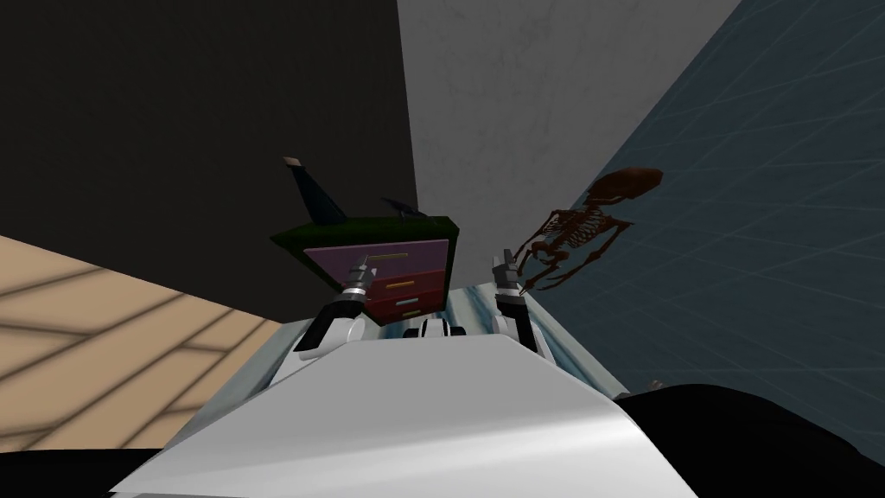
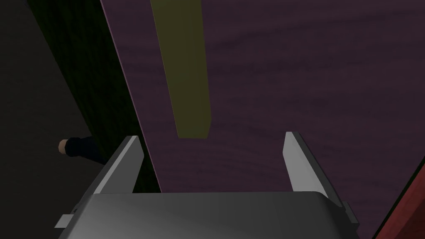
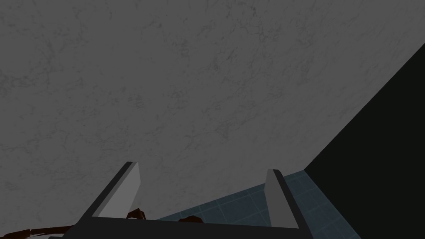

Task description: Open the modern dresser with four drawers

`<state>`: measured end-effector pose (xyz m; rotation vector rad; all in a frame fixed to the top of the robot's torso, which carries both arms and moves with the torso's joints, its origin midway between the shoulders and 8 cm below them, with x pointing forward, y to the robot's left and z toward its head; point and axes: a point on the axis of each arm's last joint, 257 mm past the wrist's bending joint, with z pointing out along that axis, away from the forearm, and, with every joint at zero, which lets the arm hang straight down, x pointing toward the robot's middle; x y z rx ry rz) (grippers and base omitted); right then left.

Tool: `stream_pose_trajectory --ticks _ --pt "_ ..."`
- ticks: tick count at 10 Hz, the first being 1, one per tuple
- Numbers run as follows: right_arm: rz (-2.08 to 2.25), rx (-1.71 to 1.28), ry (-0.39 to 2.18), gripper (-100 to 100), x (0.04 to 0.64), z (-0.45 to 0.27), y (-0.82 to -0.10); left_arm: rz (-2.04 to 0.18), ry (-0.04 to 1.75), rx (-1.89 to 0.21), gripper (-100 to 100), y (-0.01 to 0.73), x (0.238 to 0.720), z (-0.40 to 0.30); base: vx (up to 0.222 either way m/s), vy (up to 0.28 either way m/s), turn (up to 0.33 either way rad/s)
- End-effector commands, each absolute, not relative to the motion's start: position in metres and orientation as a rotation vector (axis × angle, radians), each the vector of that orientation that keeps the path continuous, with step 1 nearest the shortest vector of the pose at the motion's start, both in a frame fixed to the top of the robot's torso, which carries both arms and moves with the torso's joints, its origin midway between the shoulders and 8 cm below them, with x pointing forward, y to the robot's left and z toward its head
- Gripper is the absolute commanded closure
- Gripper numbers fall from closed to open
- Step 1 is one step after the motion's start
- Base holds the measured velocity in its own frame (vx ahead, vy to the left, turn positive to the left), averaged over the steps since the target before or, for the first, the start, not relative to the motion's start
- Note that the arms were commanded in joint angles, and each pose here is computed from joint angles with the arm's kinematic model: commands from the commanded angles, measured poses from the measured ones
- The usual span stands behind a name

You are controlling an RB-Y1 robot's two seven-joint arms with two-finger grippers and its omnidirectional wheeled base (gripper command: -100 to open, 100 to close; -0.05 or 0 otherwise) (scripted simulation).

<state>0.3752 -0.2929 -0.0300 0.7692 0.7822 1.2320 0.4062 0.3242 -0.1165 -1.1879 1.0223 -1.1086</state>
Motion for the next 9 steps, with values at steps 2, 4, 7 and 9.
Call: stream_pose_trajectory --ticks 2,4,7,9 --pt "1.232 0.769 0.782 0 0.3751 -0.0301 -0.2929 -1.107 1.022 -1.191 -100 0.3249 0.4046 -0.1136 0.062 0.003 -0.009" --pt "1.232 0.769 0.782 0 0.3752 -0.0300 -0.2929 -1.109 1.023 -1.189 100 0.3237 0.4022 -0.1110 -0.047 -0.010 0.016" --pt "1.232 0.769 0.782 0 0.3753 -0.0299 -0.2928 -1.115 1.024 -1.184 100 0.3211 0.3976 -0.1064 -0.212 -0.049 0.016" --pt "1.232 0.769 0.782 0 0.3752 -0.0300 -0.2929 -1.105 1.050 -1.161 -100 0.3208 0.3984 -0.1059 -0.052 -0.013 0.000"
